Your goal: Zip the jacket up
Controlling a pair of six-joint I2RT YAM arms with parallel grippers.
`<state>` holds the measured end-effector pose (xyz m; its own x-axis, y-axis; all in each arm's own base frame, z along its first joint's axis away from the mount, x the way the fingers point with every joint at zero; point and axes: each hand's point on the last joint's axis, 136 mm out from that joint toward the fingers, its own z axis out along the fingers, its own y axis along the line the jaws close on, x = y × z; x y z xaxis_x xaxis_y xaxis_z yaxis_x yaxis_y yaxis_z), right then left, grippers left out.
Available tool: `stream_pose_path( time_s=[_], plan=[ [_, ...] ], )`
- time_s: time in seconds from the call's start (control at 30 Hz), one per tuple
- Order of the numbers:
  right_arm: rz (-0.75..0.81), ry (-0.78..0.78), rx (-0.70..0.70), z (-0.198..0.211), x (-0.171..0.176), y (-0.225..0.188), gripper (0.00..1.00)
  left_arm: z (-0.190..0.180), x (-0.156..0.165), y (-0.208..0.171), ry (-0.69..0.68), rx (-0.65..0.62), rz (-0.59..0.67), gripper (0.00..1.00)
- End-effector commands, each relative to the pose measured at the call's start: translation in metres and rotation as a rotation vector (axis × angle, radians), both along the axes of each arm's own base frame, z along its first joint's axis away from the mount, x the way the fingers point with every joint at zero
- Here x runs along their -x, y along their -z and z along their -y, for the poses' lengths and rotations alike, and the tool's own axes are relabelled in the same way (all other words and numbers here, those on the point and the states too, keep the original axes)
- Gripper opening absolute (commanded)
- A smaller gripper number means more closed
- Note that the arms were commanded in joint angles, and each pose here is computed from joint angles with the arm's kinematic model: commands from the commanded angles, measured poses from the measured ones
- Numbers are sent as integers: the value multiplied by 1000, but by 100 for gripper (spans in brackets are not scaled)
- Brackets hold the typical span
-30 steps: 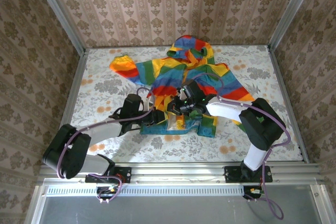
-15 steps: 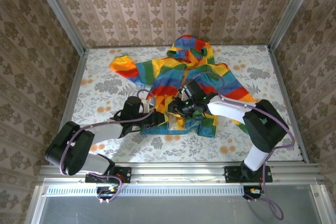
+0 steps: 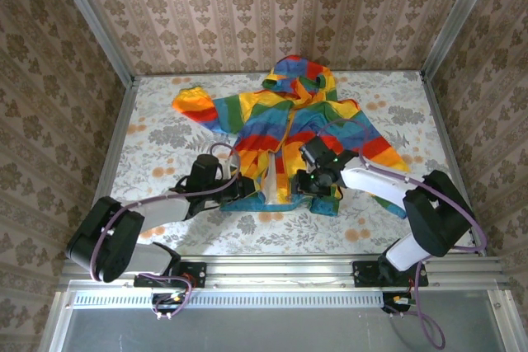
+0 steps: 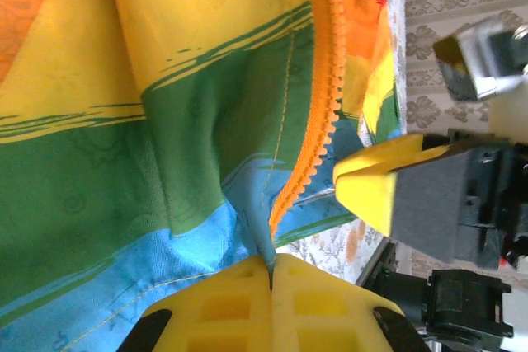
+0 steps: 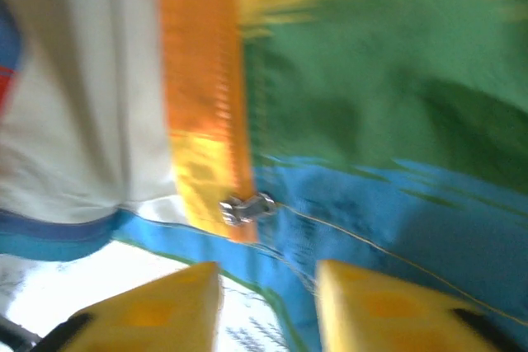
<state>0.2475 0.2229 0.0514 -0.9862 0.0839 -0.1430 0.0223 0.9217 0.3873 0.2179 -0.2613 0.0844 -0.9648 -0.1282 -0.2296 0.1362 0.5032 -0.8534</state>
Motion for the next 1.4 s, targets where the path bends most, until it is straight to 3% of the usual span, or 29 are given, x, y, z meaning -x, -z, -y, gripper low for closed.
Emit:
stream_pose_path(
  time_s=[0.0, 0.13, 0.37, 0.5, 0.63, 0.87, 1.2, 1.37],
  plan=[
    [-44, -7, 91, 18, 16, 21, 22, -2, -7, -3, -12, -29, 41, 0],
    [-49, 0, 102, 19, 17, 28, 18, -1, -7, 0, -15, -42, 41, 0],
    [-24, -32, 147, 16, 12, 15, 27, 4, -4, 3, -5, -46, 33, 0],
    [29, -75, 203, 14, 3, 0, 15, 6, -5, 1, 2, -46, 43, 0],
    [42, -108, 231, 10, -7, -3, 12, 8, -6, 1, 9, -47, 46, 0],
    [20, -138, 323, 12, -16, 2, 30, 10, -6, 2, 14, -48, 45, 0],
    [-38, -197, 356, -3, -6, 26, 46, 12, -4, 10, 25, -63, 31, 0],
    [-71, -207, 409, 2, -1, 42, 44, 15, -2, 11, 31, -66, 31, 0]
  ],
)
